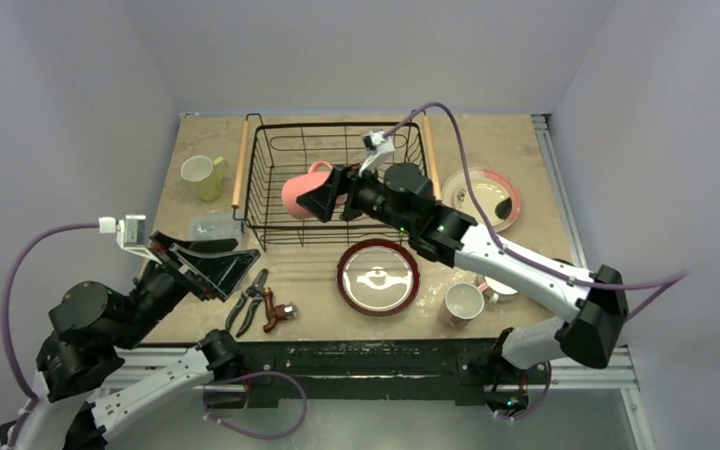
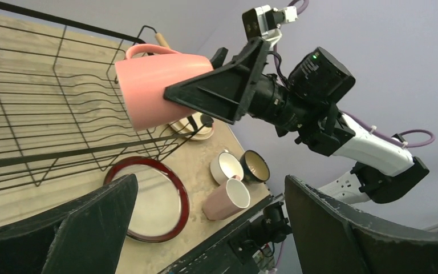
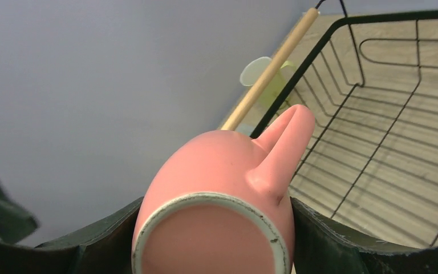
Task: Load the mixed dishes into the dish rack
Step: Turn the cup upside down in the dish rack.
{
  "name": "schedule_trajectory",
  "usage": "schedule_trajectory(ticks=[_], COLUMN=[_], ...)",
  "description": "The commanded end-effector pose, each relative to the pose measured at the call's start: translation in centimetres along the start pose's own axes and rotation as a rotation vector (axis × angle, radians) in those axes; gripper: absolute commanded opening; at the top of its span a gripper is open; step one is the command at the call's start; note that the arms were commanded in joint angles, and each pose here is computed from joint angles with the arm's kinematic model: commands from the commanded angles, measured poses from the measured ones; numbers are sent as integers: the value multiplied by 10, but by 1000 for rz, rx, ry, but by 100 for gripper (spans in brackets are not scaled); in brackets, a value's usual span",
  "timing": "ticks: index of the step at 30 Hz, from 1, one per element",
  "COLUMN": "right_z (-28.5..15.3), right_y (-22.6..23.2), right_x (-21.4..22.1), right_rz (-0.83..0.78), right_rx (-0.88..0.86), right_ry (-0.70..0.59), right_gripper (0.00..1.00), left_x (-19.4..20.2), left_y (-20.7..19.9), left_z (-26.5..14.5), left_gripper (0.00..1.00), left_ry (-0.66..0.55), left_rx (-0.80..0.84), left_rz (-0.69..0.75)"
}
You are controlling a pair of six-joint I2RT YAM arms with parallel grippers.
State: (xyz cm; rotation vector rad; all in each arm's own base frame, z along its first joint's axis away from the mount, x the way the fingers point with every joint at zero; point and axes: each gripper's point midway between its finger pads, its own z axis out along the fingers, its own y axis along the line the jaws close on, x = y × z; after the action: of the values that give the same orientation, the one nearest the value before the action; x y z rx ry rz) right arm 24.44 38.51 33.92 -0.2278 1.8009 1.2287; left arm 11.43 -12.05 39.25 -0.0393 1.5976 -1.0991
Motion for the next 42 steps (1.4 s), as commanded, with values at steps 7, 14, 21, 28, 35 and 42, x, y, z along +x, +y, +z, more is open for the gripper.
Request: schedule_trajectory(ticks=[7,14,21,28,35,42], right_z=[96,160,197,231,248,261], right_y=[-30,-87,-124,-168,-191,-192], right_x=[-63,-40,-25,1,0,-3], right_rz=[-675,-857,-1086,-1181,-1195,-1203], right_rx=[89,-104,-163,-164,-74,-63], right_ry=[-99,109,157,270,235,179], right_gripper=[0,0,0,0,0,14], left_x=[-24,-24,-19,-23,-33,-37], left_y=[23,29,32,35,37,33], left_z=[-52,-63,-61,-64,-77,-76], left_gripper=[100,100,100,100,100,100], left_ry=[-1,-4,17,0,-55,-64], left_rx=[-118,-130,-137,-136,-134,-123], left_rz=[118,128,153,194,180,169])
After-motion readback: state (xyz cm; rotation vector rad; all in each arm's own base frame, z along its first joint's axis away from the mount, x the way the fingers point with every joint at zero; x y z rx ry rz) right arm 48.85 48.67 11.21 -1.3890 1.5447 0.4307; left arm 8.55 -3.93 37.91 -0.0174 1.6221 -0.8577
